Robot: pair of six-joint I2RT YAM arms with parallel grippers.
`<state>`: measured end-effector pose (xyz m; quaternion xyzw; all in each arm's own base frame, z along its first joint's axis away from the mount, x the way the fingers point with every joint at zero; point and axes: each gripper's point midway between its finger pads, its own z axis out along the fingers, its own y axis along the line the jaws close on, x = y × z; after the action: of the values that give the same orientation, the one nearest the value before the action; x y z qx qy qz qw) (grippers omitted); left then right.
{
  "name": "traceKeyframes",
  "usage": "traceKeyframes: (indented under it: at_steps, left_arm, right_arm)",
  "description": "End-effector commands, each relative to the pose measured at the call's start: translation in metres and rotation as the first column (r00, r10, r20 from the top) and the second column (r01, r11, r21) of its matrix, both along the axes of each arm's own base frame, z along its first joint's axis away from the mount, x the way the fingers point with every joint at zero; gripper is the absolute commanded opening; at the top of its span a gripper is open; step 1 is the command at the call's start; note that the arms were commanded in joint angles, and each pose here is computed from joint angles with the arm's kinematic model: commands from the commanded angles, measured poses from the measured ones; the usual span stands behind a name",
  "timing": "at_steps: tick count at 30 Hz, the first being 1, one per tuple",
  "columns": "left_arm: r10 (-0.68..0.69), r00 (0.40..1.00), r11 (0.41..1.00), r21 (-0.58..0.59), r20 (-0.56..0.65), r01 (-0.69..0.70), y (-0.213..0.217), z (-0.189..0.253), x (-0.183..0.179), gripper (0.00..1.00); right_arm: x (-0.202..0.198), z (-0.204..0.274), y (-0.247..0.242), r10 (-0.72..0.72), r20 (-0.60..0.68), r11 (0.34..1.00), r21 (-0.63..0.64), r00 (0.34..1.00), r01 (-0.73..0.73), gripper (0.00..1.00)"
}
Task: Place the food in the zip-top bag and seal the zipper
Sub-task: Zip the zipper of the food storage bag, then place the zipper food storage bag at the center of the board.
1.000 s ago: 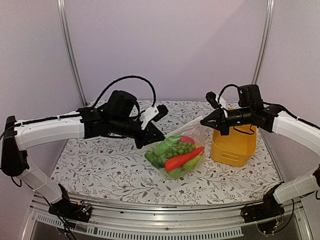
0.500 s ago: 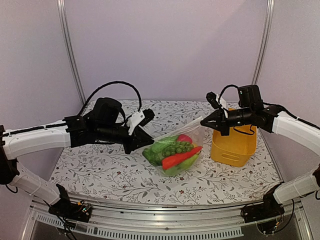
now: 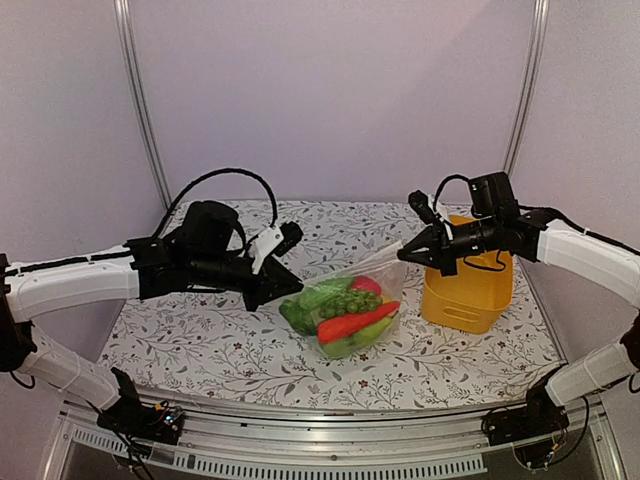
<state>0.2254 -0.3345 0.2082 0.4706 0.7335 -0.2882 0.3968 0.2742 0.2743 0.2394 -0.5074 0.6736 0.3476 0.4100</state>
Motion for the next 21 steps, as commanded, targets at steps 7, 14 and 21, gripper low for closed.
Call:
traceKeyframes:
  at_steps: [7,14,21]
  left_arm:
    - [0.018,1.0,1.0,0.021,-0.017,-0.018,0.002,0.0,0.011,0.04]
    - [0.129,0.98,0.991,-0.041,0.154,-0.124,-0.025,0.062,0.082,0.0]
    - [0.253,0.948,0.965,-0.126,0.192,-0.232,-0.021,0.121,0.153,0.0]
  right_arm:
    - [0.005,0.0,-0.001,0.048,-0.034,0.998,-0.025,0.998,-0.049,0.38]
    - [0.031,0.043,-0.002,-0.012,0.05,1.0,-0.024,0.999,0.014,0.51]
    - [0.067,0.083,-0.034,-0.158,0.135,0.987,-0.005,0.978,0.16,0.57]
